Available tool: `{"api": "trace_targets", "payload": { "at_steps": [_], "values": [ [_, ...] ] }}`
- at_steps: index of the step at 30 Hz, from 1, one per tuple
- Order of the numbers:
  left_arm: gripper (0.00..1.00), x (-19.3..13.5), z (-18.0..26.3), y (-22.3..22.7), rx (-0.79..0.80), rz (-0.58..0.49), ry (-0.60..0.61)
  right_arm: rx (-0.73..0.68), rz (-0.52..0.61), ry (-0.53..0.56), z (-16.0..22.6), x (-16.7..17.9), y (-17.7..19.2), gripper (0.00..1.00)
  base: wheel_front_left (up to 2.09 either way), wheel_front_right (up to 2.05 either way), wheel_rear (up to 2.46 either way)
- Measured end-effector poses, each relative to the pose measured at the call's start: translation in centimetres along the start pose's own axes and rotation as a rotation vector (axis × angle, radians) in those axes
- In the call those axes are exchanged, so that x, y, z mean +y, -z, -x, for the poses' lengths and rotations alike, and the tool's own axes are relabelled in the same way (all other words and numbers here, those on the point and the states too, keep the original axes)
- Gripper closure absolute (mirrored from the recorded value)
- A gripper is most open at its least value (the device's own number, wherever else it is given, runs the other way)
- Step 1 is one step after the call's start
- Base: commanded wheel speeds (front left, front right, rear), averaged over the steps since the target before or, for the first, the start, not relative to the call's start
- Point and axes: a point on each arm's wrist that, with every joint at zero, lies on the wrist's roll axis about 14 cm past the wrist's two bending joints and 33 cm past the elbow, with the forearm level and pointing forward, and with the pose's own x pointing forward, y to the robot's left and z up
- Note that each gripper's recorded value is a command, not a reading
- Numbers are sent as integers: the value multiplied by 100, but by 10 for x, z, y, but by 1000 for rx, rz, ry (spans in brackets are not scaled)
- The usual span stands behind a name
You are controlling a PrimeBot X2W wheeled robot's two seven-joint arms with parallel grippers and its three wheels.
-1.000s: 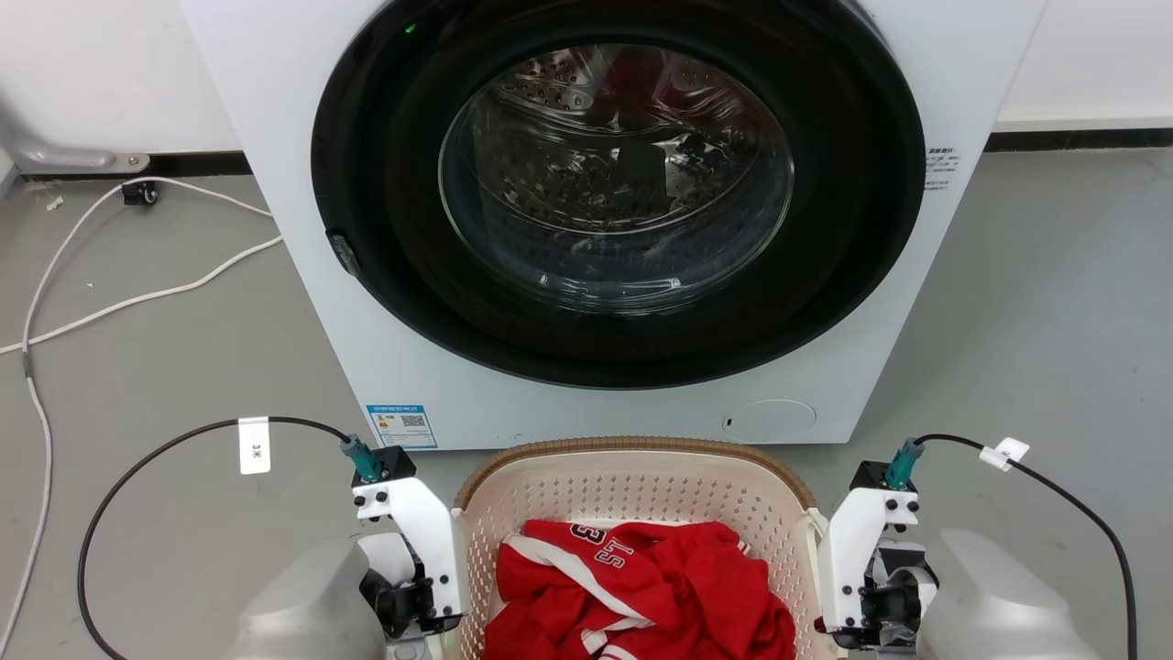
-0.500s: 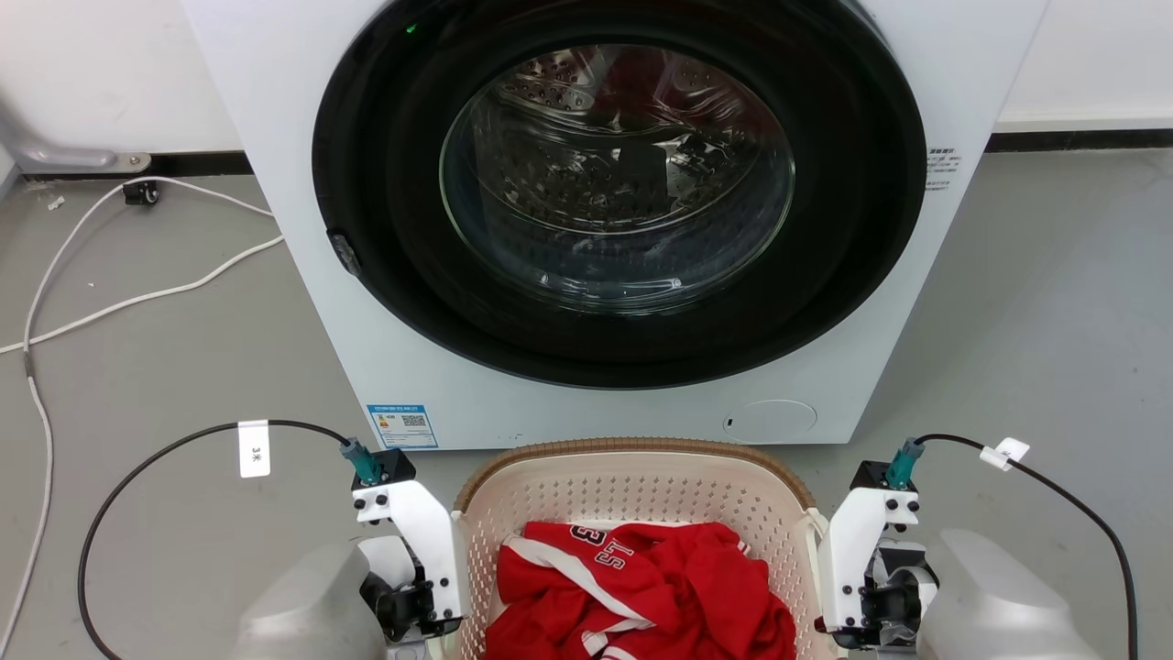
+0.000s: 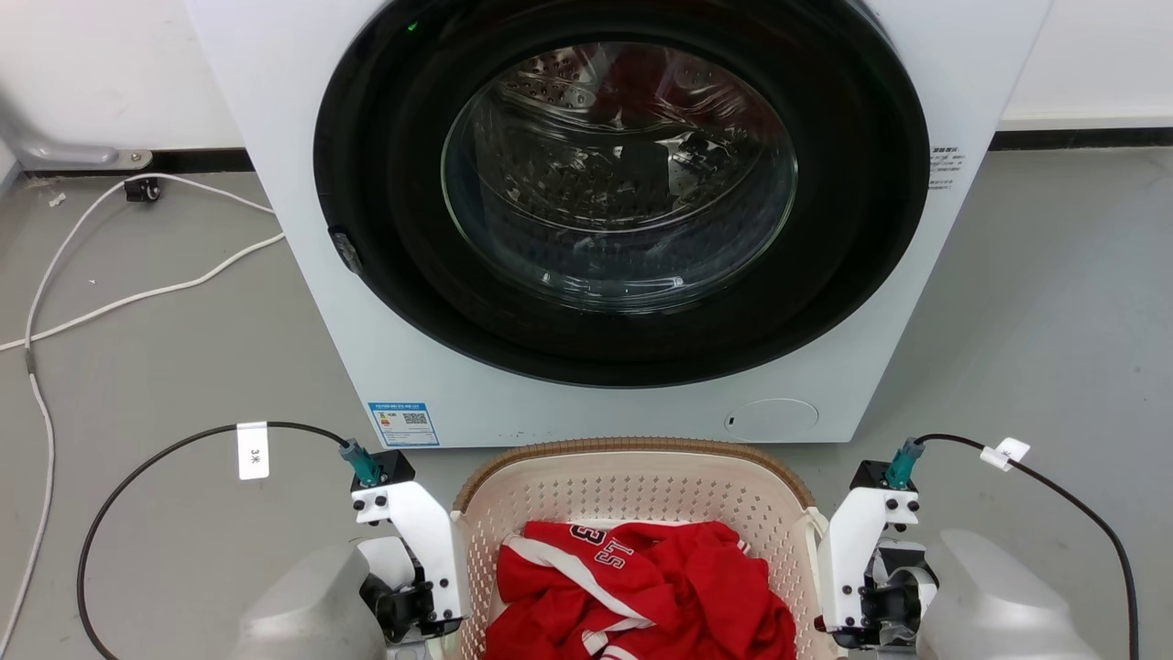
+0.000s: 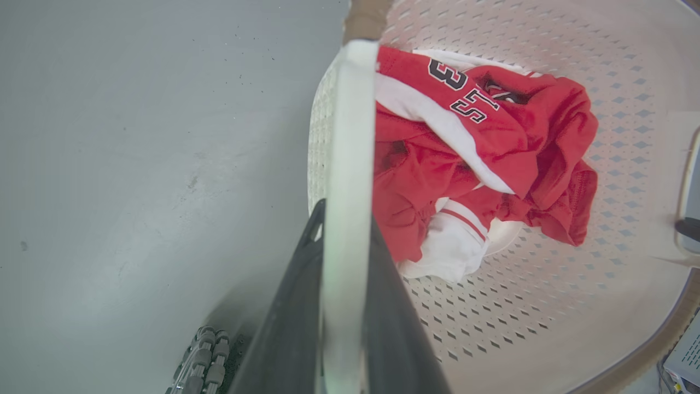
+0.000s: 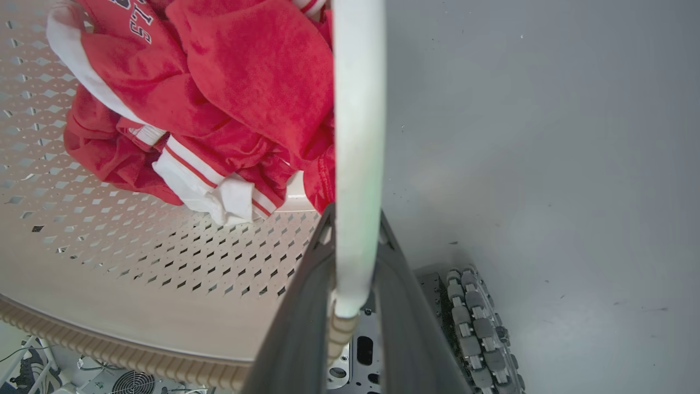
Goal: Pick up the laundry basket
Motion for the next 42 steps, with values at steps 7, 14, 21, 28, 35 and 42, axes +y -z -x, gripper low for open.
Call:
{"api": "trace_targets", "payload": {
  "at_steps": [7,14,21,28,35,42],
  "values": [
    [100,0,0,0,0,1,0,0,-1,-1,0,0,0,100,0,0,0],
    [100,0,-1,0,1,-2,-1,1,-4,-2,0,0,1,100,0,0,0],
    [100,1,-1,1,4,1,-1,-1,-7,-4,-1,0,1,100,0,0,0],
    [100,1,-2,2,7,2,-1,0,-9,-6,-1,0,1,100,0,0,0],
    [100,1,-2,2,5,4,0,-2,-11,-7,-2,0,0,100,0,0,0],
    [100,2,-2,2,6,8,-2,-1,-14,-10,-2,1,1,100,0,0,0]
  ]
}}
